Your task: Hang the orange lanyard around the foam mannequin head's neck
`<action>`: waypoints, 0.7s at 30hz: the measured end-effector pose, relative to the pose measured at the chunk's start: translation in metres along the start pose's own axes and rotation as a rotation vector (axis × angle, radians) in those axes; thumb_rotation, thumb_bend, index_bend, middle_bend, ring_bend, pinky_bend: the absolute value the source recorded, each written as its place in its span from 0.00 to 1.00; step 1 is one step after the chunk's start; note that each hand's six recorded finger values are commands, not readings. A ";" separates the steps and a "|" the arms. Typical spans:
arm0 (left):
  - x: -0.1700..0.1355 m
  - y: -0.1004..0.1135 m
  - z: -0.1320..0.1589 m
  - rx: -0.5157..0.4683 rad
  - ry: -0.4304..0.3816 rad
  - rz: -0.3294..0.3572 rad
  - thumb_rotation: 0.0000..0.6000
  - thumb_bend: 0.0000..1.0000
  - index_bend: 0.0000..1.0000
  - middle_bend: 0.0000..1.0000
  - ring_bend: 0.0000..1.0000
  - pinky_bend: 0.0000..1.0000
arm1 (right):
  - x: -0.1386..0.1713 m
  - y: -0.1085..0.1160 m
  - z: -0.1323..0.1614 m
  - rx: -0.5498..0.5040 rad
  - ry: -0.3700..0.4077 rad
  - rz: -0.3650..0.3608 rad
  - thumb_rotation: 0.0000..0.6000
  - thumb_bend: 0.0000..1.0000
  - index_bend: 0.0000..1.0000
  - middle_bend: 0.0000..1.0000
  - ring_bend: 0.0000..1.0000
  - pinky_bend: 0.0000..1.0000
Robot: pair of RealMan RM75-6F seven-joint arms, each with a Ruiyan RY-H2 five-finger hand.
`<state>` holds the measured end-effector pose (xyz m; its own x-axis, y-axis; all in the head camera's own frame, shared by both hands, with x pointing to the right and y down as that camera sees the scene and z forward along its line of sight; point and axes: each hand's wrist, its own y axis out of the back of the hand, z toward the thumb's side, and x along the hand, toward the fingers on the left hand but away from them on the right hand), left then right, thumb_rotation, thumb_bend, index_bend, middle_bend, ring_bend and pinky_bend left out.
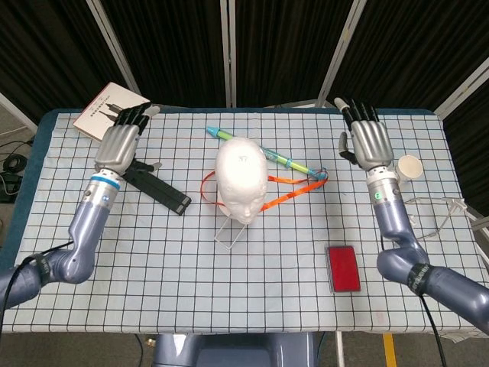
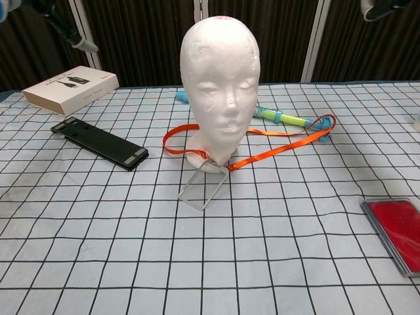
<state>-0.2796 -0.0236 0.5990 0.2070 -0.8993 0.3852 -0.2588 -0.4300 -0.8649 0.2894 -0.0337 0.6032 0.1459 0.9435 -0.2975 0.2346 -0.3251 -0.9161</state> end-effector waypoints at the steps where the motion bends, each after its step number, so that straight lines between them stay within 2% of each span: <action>1: -0.007 0.000 -0.006 0.017 0.002 0.003 1.00 0.15 0.00 0.00 0.00 0.00 | 0.007 0.002 -0.002 0.003 0.007 0.007 1.00 0.89 0.15 0.04 0.00 0.00; 4: -0.032 -0.004 -0.022 0.068 -0.003 -0.017 1.00 0.20 0.00 0.00 0.00 0.00 | 0.035 0.004 -0.010 0.017 0.032 0.041 1.00 0.95 0.15 0.04 0.00 0.00; 8: -0.066 -0.006 -0.039 0.120 -0.011 -0.031 1.00 0.20 0.00 0.00 0.00 0.00 | 0.071 0.002 -0.018 0.045 0.071 0.097 1.00 0.98 0.16 0.05 0.00 0.00; 12: -0.103 -0.004 -0.056 0.163 0.001 -0.016 1.00 0.20 0.00 0.00 0.00 0.00 | 0.112 -0.014 -0.022 0.047 0.108 0.185 1.00 0.98 0.17 0.07 0.00 0.00; 16: -0.138 -0.006 -0.073 0.189 0.036 -0.028 1.00 0.20 0.00 0.00 0.00 0.00 | 0.145 -0.032 -0.018 0.051 0.157 0.270 1.00 0.99 0.17 0.07 0.00 0.00; 21: -0.171 -0.007 -0.089 0.191 0.096 -0.018 1.00 0.20 0.00 0.00 0.00 0.00 | 0.178 -0.056 0.002 0.060 0.275 0.381 1.00 1.00 0.17 0.07 0.00 0.00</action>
<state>-0.3973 0.1262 0.5680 0.1168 -0.8989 0.4224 -0.0702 -0.4317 -0.8993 0.3002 0.1531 0.6009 0.4616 0.7034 -0.5404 0.0603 -0.6327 -0.7720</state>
